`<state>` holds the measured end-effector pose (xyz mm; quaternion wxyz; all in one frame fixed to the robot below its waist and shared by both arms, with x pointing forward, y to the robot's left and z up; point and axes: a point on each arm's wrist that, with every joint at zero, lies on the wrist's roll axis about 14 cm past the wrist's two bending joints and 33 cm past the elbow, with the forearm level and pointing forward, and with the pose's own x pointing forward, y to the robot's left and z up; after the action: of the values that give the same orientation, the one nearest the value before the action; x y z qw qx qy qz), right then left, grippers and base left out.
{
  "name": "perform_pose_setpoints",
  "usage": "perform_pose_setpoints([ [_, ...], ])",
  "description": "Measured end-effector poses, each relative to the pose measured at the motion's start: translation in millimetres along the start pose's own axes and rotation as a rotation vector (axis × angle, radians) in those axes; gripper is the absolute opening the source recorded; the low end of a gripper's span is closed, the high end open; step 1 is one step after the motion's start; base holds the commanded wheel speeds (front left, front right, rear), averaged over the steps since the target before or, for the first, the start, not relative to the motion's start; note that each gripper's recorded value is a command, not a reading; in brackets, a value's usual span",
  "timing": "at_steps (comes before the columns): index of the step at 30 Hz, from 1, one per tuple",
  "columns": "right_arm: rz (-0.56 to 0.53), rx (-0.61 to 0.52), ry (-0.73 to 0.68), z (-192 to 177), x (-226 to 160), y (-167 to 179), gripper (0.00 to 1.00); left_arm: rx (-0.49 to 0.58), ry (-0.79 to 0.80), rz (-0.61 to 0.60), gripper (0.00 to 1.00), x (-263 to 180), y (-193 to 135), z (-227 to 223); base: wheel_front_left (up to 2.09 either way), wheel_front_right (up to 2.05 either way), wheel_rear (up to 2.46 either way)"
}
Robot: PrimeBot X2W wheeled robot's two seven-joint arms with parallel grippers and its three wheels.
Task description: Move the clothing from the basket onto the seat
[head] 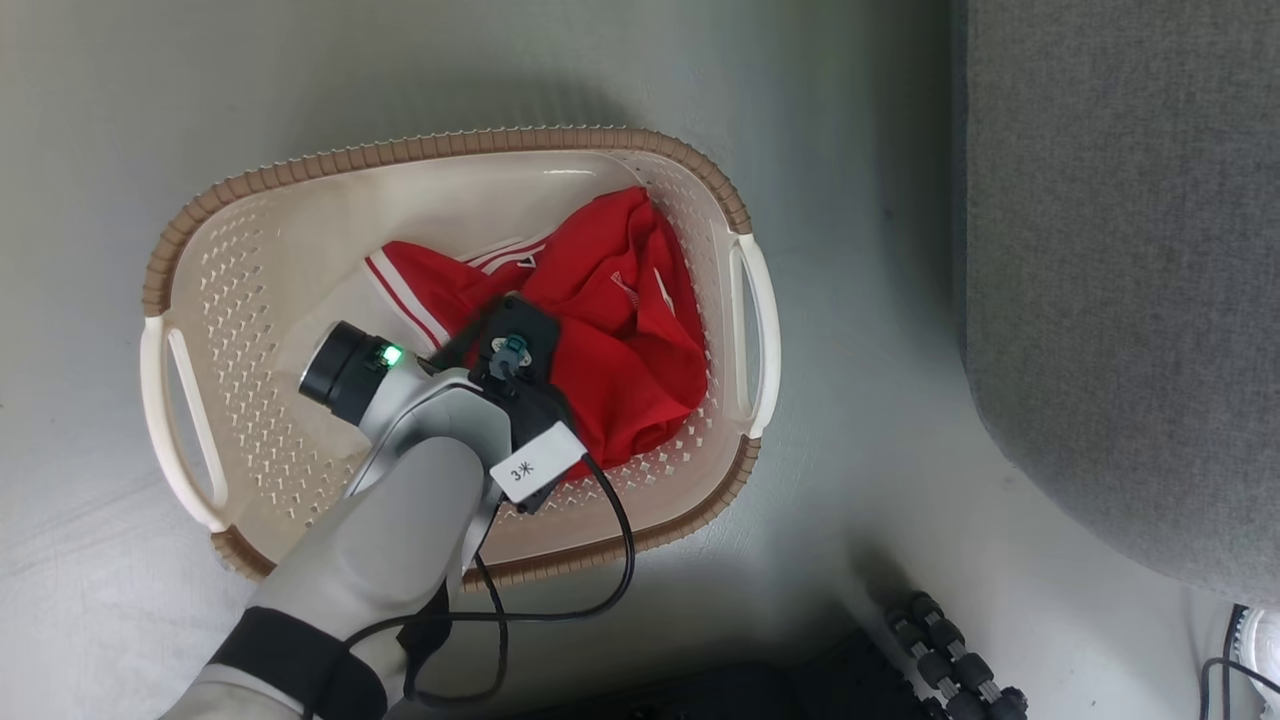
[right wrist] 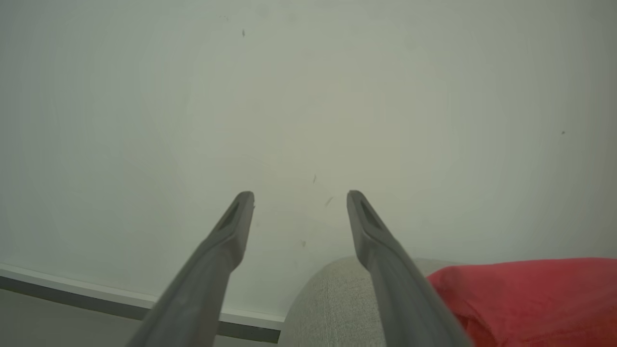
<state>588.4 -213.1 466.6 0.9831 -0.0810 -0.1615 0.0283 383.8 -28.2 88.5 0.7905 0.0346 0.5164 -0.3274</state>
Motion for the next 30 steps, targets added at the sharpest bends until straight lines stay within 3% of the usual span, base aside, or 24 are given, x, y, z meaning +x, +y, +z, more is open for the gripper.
perform_pose_setpoints([
  [1,-0.001,0.001,0.004,-1,0,0,1.0,0.003,-0.001,-0.003,0.03,0,-1,1,0.0,0.0,0.0],
  [2,-0.002,0.003,0.008,-2,-1,0,1.0,0.008,-0.003,-0.006,0.0,-1,-2,1,0.0,0.0,0.0],
  [15,0.024,0.061,0.107,-19,-4,15,1.0,-0.012,-0.242,-0.019,0.0,-29,-2,64,0.0,0.0,0.0],
  [19,0.059,0.105,0.152,-21,-10,29,1.0,-0.043,-0.382,0.005,0.0,-53,6,101,0.0,0.0,0.0],
  [30,0.083,0.156,0.19,-6,-18,45,1.0,-0.04,-0.586,0.052,0.0,-119,22,165,0.0,0.0,0.0],
])
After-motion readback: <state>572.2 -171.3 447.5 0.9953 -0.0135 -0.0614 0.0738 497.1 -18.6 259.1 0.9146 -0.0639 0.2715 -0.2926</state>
